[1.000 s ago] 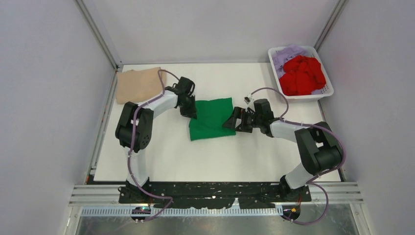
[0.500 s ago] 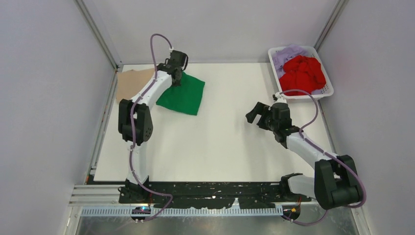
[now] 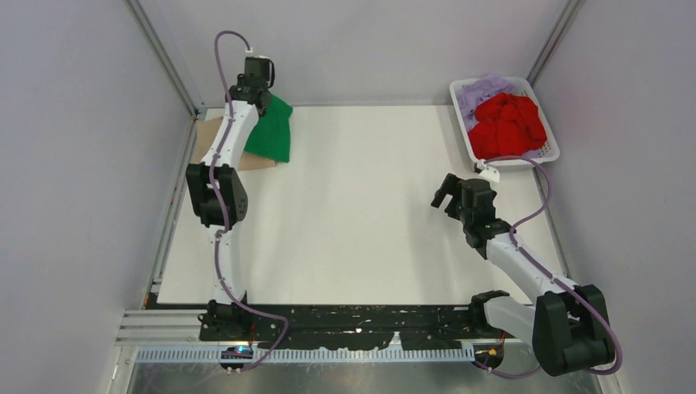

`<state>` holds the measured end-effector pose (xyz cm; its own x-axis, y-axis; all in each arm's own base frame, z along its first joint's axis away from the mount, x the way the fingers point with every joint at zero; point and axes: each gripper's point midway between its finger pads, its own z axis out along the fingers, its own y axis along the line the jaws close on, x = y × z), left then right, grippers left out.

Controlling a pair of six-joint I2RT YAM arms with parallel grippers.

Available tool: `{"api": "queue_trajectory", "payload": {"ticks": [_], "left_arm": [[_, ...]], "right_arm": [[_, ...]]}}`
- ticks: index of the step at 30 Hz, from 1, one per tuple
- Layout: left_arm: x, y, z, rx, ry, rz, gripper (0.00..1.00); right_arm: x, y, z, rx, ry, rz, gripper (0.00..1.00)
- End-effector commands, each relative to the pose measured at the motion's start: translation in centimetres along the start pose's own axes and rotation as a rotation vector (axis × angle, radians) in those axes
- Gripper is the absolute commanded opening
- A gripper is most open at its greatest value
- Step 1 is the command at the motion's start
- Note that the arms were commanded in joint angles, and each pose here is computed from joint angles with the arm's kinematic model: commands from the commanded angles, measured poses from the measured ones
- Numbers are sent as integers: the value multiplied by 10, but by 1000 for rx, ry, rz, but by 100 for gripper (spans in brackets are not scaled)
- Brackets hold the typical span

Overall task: Fold and stack the t-shirts
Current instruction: Put the neatly folded tshirt into the corner of the board with the left arm

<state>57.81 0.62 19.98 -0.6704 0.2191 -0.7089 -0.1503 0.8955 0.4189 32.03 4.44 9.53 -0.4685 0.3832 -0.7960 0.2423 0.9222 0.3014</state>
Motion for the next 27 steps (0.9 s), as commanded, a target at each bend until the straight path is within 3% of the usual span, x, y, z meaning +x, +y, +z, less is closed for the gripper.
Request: {"api": "queue_trajectory", "payload": {"ticks": [1,9,18,23,27], "left_arm": [[-44,35,-16,-39,-123,-72,0],[-43,67,-21,-22,-143,-117,0],[-19,97,-2,13,-76,-94,0],[-15,88,7,141,-93,-70,0],[-9,92,26,132,-75,-58,0]], "right_arm": [[-11,-8,3,63,-32,-23,95],[-13,-12,3,86,-41,-27,95],[-10,-22,2,137,-26,-43,96],[-7,-24,5,154,-6,-53,96],[-5,-26,8,169,5,-64,96]]}}
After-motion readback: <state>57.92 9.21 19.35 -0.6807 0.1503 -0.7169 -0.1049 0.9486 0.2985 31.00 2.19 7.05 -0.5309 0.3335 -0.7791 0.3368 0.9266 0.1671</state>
